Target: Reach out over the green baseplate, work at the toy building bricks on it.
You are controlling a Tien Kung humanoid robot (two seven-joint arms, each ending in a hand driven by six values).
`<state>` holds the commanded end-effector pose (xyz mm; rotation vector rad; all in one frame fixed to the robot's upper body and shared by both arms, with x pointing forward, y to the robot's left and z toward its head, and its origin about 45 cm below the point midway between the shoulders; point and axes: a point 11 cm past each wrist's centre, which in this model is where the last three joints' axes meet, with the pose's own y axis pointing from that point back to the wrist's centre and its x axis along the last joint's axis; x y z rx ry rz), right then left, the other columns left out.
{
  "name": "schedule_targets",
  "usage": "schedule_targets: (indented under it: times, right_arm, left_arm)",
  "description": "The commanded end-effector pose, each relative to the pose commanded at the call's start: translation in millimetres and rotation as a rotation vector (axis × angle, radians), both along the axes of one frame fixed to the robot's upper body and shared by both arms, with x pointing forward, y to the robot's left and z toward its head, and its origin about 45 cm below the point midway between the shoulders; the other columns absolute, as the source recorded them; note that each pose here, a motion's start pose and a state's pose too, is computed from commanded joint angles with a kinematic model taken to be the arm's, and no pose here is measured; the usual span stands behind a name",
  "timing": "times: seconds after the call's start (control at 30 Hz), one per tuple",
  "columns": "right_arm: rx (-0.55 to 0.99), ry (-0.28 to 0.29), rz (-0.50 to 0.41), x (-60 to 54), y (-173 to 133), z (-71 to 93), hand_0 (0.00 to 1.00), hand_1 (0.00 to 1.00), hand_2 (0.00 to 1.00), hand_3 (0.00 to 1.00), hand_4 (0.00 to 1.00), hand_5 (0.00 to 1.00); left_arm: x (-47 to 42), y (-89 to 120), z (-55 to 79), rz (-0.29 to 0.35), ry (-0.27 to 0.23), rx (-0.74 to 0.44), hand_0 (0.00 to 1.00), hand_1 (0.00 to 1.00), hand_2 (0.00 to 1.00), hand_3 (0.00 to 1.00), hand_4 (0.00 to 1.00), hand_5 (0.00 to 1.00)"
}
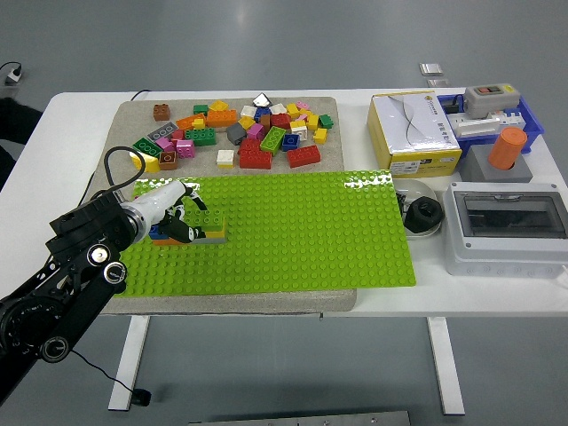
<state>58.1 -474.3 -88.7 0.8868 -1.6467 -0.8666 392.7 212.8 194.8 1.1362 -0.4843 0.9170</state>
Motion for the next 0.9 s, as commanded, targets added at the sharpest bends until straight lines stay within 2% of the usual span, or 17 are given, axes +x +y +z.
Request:
schedule_targets:
  times: [0.33, 0.37, 0.57, 0.6, 0.73, 0.9]
  right_arm:
    - [0.000, 0.000, 0.000, 0.0, 0, 0.1, 0.631, 0.359, 0.540, 0.698, 0.688, 0.947]
    - [0.000, 0.000, 0.000, 0.0, 0, 0.1, 0.631, 0.359, 0.540, 0.698, 0.686, 0.947]
    - [0.000, 0.002, 0.001, -0.4, 0, 0.0, 0.631, 0.359, 0.540, 0.698, 0.686, 0.947]
    - [0.000, 0.002, 0.001, -0.6, 0, 0.0, 0.629, 0.359, 0.540, 0.698, 0.686, 0.946]
    - [0.001, 0.005, 0.001, -1.6, 0, -0.2, 0.629, 0.359, 0.540, 0.698, 0.686, 0.946]
    - [0.001, 0.010, 0.002, -3.5, 0, -0.5, 0.629, 0.359, 0.540, 0.698, 0.684, 0.945]
  left_arm:
    - [0.0, 0, 1.1, -0.007, 0.004, 0.002, 0.147, 0.002, 0.087, 0.756, 0.602, 0.002]
    - [0.0, 0, 1.3, -0.008, 0.004, 0.003, 0.149, 0.002, 0.089, 0.762, 0.665, 0.002]
    - [-0.2, 1, 4.3, -0.021, 0.007, 0.010, 0.149, 0.002, 0.089, 0.762, 0.665, 0.002]
    - [-0.4, 2, 5.1, -0.024, 0.008, 0.012, 0.150, 0.002, 0.090, 0.761, 0.694, 0.002]
    - [-0.8, 5, 11.2, -0.036, 0.004, 0.023, 0.150, 0.002, 0.090, 0.761, 0.694, 0.002]
    - [-3.3, 15, 32.3, -0.048, -0.039, 0.039, 0.150, 0.002, 0.091, 0.753, 0.708, 0.002]
